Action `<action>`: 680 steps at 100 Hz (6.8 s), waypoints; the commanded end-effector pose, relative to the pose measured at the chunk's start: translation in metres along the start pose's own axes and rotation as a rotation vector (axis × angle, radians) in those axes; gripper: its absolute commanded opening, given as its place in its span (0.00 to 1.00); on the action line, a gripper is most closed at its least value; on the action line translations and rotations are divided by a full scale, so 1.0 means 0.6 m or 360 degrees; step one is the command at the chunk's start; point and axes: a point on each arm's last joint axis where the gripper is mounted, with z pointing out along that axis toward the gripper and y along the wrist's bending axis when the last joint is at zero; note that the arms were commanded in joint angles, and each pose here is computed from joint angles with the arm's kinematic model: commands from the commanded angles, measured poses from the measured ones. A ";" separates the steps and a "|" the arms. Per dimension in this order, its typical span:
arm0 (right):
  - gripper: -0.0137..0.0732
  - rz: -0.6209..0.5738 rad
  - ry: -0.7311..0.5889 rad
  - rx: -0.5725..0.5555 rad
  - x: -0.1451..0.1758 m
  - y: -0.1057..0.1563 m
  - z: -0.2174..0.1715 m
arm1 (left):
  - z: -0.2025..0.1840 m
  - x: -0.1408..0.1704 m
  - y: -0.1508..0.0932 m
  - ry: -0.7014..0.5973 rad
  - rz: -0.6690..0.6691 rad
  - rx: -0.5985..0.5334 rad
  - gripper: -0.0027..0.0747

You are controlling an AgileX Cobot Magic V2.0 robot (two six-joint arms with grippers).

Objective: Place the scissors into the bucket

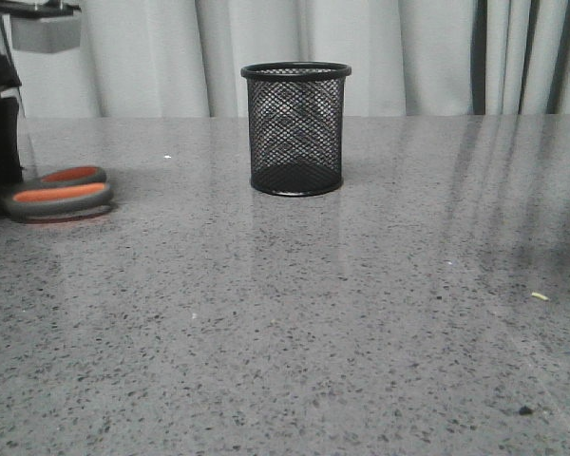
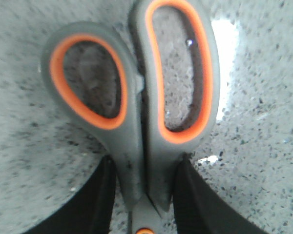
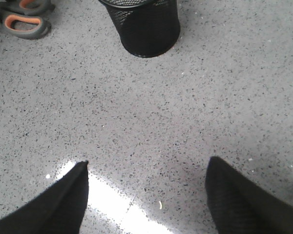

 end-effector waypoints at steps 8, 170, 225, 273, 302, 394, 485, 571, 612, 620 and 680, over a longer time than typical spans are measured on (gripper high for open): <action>0.68 -0.0032 -0.0144 0.0009 -0.020 0.004 -0.016 | -0.094 -0.020 -0.026 -0.0103 0.0023 -0.0182 0.01; 0.68 0.0252 -0.0940 -0.0934 -0.113 0.081 -0.083 | -0.372 -0.210 -0.243 -0.0929 0.0352 -0.0994 0.01; 0.68 0.0275 -0.0778 -0.1049 -0.139 0.075 -0.036 | -0.350 -0.273 -0.255 -0.0994 0.0496 -0.1006 0.01; 0.14 0.0284 -0.0753 -0.1034 -0.142 0.071 -0.023 | -0.351 -0.273 -0.254 -0.1001 0.0496 -0.1018 0.01; 0.07 0.0280 -0.0750 -0.1030 -0.141 0.071 -0.023 | -0.382 -0.268 -0.262 -0.1112 0.0376 -0.1038 0.34; 0.10 -0.0190 -0.0378 -0.0169 -0.242 0.021 -0.057 | -0.563 -0.089 -0.351 -0.1412 -0.0471 -0.1716 0.63; 0.10 -0.0308 0.0055 -0.0009 -0.273 -0.002 0.122 | -0.573 -0.062 -0.369 -0.1402 -0.0520 -0.1764 0.63; 0.41 -0.0287 0.0093 -0.0018 -0.273 -0.009 0.158 | -0.573 -0.062 -0.369 -0.1402 -0.0520 -0.1764 0.63; 0.68 -0.0344 -0.0173 0.0046 -0.326 -0.003 0.037 | -0.574 -0.061 -0.368 -0.1388 -0.0521 -0.1784 0.63; 0.68 -0.0291 -0.0286 0.0074 -0.334 -0.003 -0.002 | -0.574 -0.061 -0.368 -0.1388 -0.0521 -0.1784 0.63; 0.07 -0.0183 -0.0814 0.0006 -0.309 0.031 -0.120 | -0.567 -0.058 -0.368 -0.1368 -0.0601 -0.1725 0.01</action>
